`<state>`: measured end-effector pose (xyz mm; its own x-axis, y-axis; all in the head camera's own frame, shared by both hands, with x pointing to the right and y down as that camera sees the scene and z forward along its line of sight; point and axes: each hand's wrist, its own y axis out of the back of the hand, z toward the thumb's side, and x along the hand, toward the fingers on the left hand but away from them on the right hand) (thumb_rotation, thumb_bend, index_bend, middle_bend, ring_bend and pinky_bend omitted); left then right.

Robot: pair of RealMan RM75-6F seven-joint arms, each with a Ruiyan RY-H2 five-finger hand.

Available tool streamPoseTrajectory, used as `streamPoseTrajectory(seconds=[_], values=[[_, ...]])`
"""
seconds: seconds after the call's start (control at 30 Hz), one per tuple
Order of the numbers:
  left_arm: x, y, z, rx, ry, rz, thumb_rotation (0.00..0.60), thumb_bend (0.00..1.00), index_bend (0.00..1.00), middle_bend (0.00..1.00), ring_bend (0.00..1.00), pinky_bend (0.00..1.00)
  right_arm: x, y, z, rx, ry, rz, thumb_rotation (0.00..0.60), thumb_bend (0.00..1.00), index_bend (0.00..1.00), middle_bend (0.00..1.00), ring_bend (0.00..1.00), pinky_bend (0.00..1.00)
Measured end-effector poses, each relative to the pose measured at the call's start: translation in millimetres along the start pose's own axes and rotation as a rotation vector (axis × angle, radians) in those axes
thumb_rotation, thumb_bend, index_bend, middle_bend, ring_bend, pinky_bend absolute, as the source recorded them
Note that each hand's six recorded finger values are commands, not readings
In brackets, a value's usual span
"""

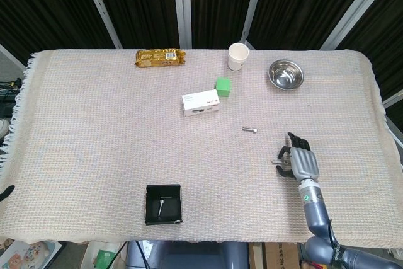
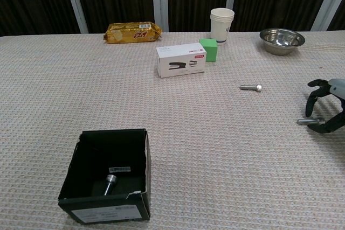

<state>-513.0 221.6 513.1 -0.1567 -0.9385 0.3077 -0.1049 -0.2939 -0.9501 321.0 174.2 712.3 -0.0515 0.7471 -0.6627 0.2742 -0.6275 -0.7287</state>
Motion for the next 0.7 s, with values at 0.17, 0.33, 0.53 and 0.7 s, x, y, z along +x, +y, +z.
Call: streamPoseTrajectory(seconds=[0.17,0.33,0.53,0.7], values=[[0.1,0.1,0.1,0.001,0.0,0.001,0.6,0.04,0.05,0.01,0.0,0.12,-1.9,-3.6,-0.4,-0.001,-0.004,0.01,0.6,0.33,0.54,0.0,0.0,0.0],[0.3,-0.3,0.3,0.002,0.0,0.001,0.6,0.04,0.05,0.01,0.0,0.12,-3.2,-5.1,1.3,-0.001,0.0,0.013,0.6,0.33,0.55,0.0,0.0,0.0],[0.3,-0.7,0.5,0.004,0.0,0.0,0.6,0.04,0.05,0.01,0.0,0.12,-3.8,-6.1,3.4,-0.001,0.003,0.017,0.6,0.34,0.57,0.0,0.0,0.0],[0.5,-0.8,0.7,0.005,0.0,0.0,0.6,0.04,0.05,0.01,0.0,0.12,-4.5,-8.2,4.6,-0.004,0.002,0.023,0.6,0.34,0.57,0.0,0.0,0.0]])
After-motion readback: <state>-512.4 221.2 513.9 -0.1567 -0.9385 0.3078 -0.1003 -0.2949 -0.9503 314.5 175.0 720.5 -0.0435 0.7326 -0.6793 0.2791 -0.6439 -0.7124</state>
